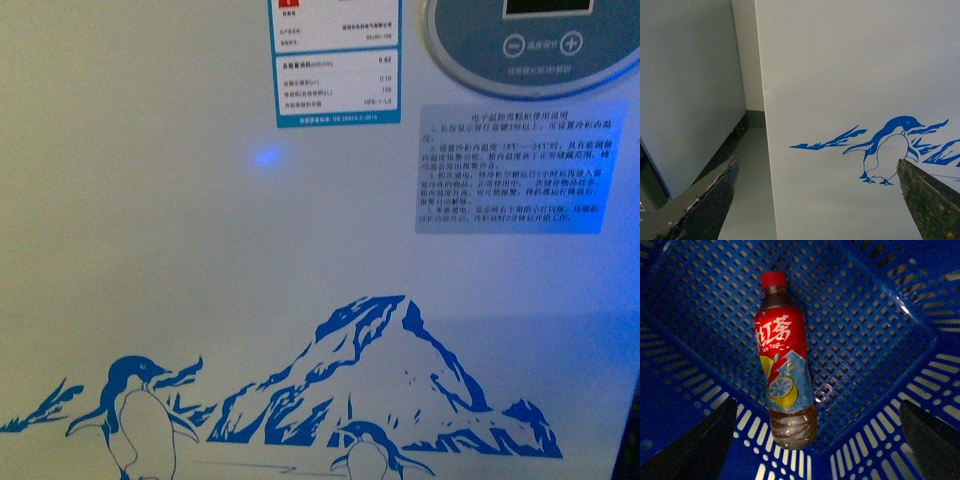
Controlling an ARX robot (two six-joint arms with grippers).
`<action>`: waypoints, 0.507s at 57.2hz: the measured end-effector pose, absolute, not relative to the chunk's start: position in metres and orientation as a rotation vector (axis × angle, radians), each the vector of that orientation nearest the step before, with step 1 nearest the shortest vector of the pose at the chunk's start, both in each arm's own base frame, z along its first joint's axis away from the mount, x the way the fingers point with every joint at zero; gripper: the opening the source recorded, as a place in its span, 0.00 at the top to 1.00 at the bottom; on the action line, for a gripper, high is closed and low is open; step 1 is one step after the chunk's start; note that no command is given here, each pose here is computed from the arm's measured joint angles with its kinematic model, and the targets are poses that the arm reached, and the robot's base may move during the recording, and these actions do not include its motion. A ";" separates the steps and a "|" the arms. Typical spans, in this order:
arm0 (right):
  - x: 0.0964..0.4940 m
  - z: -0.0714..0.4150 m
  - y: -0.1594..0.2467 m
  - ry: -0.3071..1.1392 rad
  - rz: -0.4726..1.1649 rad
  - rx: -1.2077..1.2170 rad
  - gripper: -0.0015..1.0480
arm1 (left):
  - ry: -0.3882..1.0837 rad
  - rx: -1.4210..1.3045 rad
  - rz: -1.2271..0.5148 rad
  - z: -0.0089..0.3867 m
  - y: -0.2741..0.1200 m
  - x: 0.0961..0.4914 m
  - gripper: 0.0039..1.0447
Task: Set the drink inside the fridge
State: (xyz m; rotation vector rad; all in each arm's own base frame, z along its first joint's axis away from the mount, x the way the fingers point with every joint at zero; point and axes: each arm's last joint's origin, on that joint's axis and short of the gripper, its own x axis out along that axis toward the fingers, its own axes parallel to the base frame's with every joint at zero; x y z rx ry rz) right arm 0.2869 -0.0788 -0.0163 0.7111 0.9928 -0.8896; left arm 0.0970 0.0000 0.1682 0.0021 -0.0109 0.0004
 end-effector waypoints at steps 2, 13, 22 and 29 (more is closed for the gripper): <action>0.291 -0.024 -0.078 1.004 -0.895 0.718 0.07 | -0.011 0.002 0.000 0.168 0.000 0.097 0.08; 0.317 -0.072 -0.073 1.074 -0.910 0.736 0.07 | -0.011 0.002 0.000 0.168 0.000 0.097 0.08; 0.329 -0.096 -0.068 1.143 -0.893 0.730 0.07 | -0.011 0.002 0.000 0.168 0.000 0.097 0.08; 0.333 -0.109 -0.065 1.196 -0.893 0.711 0.07 | -0.010 0.002 0.000 0.168 0.000 0.097 0.08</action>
